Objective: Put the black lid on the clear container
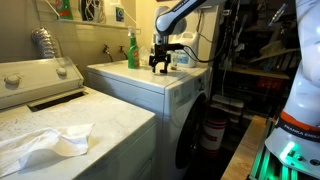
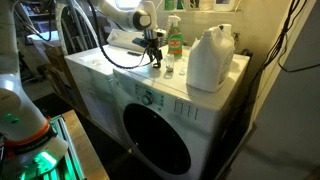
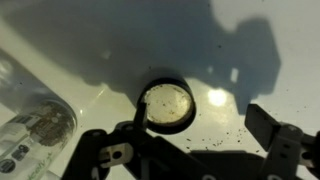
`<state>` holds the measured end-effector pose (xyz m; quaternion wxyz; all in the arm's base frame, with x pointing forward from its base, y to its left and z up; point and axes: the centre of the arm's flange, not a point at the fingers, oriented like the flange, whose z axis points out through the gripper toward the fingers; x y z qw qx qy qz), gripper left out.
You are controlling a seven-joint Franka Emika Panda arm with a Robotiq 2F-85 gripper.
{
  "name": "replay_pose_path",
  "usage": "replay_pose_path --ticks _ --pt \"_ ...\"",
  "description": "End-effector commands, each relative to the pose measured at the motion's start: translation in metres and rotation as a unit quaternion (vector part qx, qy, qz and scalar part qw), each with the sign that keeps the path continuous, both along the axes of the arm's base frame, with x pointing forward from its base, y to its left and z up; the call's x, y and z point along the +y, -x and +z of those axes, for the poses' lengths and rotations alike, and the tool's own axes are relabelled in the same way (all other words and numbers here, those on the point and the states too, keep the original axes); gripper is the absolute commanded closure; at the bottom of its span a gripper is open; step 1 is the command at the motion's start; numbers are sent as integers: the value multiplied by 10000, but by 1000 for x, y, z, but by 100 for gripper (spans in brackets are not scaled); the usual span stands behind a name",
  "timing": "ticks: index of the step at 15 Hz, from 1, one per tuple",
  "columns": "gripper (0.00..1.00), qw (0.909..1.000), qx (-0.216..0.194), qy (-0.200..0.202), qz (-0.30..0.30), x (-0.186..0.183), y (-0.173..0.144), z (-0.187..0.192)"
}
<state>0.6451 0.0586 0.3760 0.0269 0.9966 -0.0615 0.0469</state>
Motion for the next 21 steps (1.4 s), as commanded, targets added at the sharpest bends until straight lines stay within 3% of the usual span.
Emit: replay_pose_path --ticks 1,7,8,9,18,21 --pt "0 9999 37 124 62 -4 -6 -6" --pt "0 9999 94 126 19 -8 -6 -13" --pt "25 9999 93 113 10 -9 -6 -14" --pt "26 9999 89 101 4 -10 -6 -13" --pt "95 9999 -29 -97 -19 -8 -11 1" --pt "100 9998 -83 -191 -6 -4 -8 9"
